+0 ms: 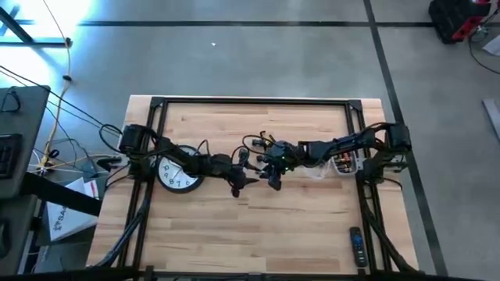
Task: Insert battery
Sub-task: Insert the silver battery into the white battery case
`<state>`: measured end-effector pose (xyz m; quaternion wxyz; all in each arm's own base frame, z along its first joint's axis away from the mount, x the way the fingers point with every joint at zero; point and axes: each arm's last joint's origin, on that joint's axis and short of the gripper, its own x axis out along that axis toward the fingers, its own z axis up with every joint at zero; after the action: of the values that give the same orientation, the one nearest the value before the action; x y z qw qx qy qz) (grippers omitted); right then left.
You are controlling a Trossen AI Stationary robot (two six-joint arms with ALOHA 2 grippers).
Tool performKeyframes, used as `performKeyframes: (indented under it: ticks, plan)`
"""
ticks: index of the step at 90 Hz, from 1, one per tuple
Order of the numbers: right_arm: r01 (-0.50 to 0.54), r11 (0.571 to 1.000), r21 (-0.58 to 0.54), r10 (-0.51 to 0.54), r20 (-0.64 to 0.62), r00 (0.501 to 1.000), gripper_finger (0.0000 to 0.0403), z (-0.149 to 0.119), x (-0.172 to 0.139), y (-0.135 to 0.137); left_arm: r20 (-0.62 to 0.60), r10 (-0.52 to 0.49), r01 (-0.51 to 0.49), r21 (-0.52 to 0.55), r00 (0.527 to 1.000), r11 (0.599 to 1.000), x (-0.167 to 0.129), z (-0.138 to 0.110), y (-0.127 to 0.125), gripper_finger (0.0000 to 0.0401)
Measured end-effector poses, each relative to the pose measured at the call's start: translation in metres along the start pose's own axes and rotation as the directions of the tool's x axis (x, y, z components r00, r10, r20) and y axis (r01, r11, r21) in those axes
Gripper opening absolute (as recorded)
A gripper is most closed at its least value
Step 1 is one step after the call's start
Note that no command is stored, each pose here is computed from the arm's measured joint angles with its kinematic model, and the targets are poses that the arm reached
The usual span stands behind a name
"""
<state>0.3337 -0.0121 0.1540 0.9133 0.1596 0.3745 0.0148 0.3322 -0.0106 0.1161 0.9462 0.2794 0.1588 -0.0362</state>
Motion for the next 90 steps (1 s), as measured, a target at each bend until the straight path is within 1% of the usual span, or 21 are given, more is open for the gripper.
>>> performKeyframes:
  ticks: [12, 20, 26, 33, 48, 57, 80, 90]
  plan:
    - [-0.007, 1.0, -0.024, 0.007, -0.001, 1.0, 0.0071, 0.0, 0.0, 0.0, -0.007, 0.01, -0.01, -0.118, 1.0, 0.993, 0.0, -0.005, 0.008, 0.0172]
    - [-0.007, 1.0, -0.027, 0.007, -0.001, 1.0, 0.0071, 0.0, 0.0, 0.0, 0.014, -0.026, 0.028, -0.192, 1.0, 0.981, 0.0, -0.009, 0.013, 0.0172]
    - [-0.009, 1.0, -0.028, 0.009, 0.0, 1.0, 0.0071, 0.0, 0.0, 0.0, 0.036, -0.057, 0.064, -0.217, 0.998, 0.974, 0.0, -0.01, 0.016, 0.0172]
    - [-0.009, 1.0, -0.026, 0.009, -0.002, 1.0, 0.0071, 0.0, 0.0, 0.0, 0.049, -0.069, 0.078, -0.218, 0.996, 0.973, 0.0, -0.011, 0.017, 0.0172]
    - [-0.01, 1.0, -0.026, 0.01, -0.002, 1.0, 0.0071, 0.0, 0.0, 0.0, 0.055, -0.08, 0.089, -0.174, 0.995, 0.981, 0.0, -0.008, 0.013, 0.0172]
    - [-0.011, 1.0, -0.025, 0.011, -0.001, 1.0, 0.0071, 0.0, 0.0, 0.0, 0.045, -0.065, 0.071, -0.159, 0.997, 0.985, 0.0, -0.006, 0.01, 0.0172]
    - [-0.012, 1.0, -0.027, 0.013, 0.006, 1.0, 0.0071, 0.001, 0.0, 0.001, 0.033, -0.049, 0.055, -0.191, 0.998, 0.98, 0.0, -0.007, 0.01, 0.0172]
    - [-0.016, 0.999, -0.03, 0.016, 0.015, 1.0, 0.0071, 0.001, 0.0, 0.001, 0.034, -0.049, 0.055, -0.206, 0.998, 0.977, -0.001, -0.008, 0.01, 0.0163]
